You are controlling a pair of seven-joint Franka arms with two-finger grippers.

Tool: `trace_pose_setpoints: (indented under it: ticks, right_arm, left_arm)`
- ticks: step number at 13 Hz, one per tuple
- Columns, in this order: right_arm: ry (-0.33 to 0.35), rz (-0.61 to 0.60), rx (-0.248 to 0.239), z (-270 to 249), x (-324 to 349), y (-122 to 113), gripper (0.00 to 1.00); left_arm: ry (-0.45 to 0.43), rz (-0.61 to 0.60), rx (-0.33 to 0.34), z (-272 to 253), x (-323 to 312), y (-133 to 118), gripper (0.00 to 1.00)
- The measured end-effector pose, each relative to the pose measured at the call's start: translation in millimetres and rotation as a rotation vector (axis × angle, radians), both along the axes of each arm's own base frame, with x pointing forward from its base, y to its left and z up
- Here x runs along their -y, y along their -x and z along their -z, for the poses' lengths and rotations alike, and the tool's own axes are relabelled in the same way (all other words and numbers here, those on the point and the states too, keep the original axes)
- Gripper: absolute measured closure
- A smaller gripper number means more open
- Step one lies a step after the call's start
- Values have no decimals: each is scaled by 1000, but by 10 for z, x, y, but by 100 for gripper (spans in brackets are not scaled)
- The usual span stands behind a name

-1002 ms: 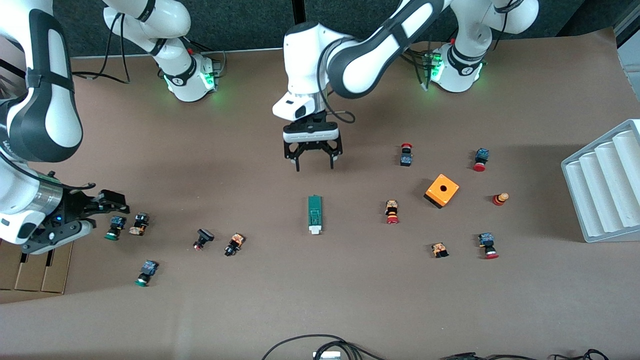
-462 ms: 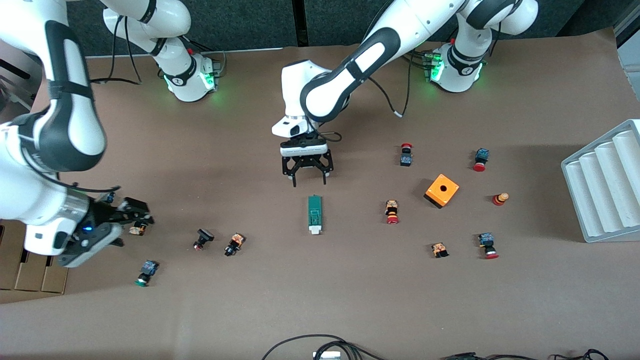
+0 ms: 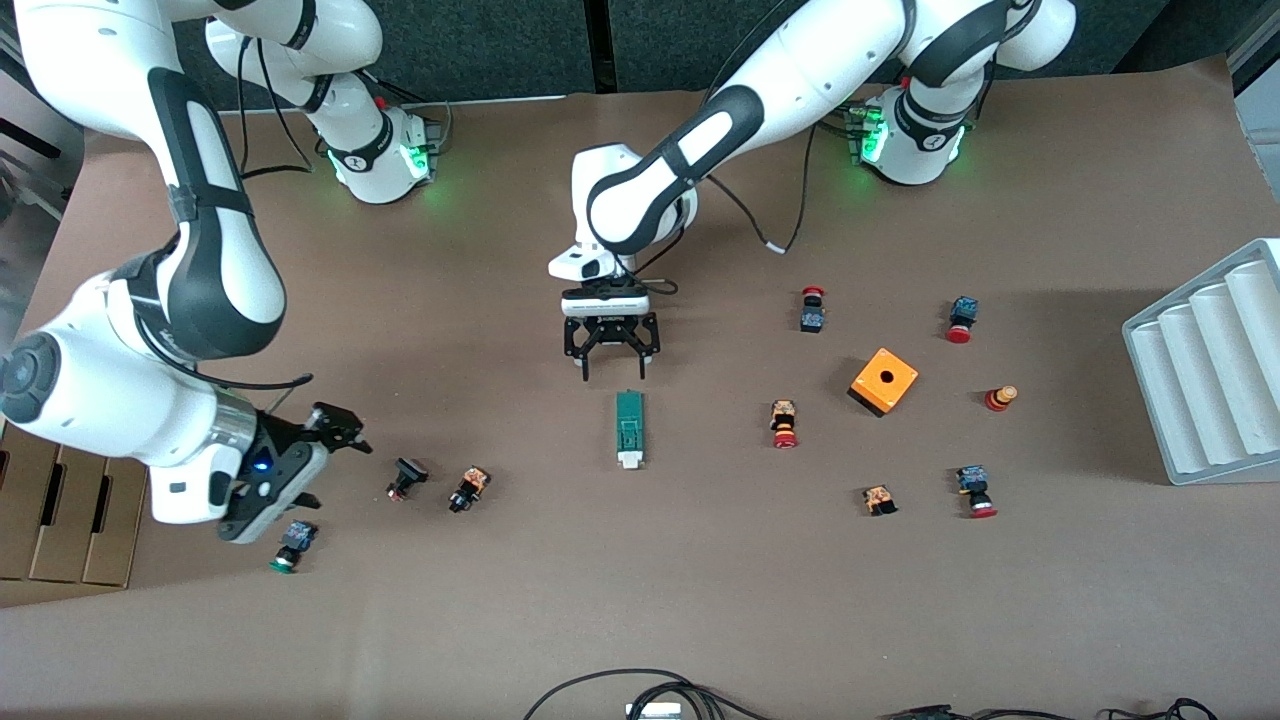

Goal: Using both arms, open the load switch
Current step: 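Grip the switch base with the left gripper while the right gripper approaches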

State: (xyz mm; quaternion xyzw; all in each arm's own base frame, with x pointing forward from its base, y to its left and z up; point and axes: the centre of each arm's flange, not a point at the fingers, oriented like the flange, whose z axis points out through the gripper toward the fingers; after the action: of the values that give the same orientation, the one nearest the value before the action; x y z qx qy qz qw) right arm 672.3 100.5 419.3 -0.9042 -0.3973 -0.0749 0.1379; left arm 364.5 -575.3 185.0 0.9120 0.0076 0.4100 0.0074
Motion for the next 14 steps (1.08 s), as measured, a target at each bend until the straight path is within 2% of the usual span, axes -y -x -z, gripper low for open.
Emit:
trace_pose_setpoints:
  ticks: [2,5,7,11,14]
  right_arm:
    - [-17,-96,36,158,-60,-52,1]
    - [81,-267,98,216,-494,-66,3]
    - [102,-351,128,249,-973,-41,3]
    - [104,-454,202,618,-1514,-86,6]
    - [105,-511,224,719,-1691,-74,7]
  left_arm:
    - [12,-7,40,173,-44,-17,5]
    - [44,-49,123,397,-136,-81,4]
    - [35,-38,160,600,-178,-63,7]
    - [-21,16,220,954,-235,18,11]
    - [-24,19,227,986,-235,10,14]
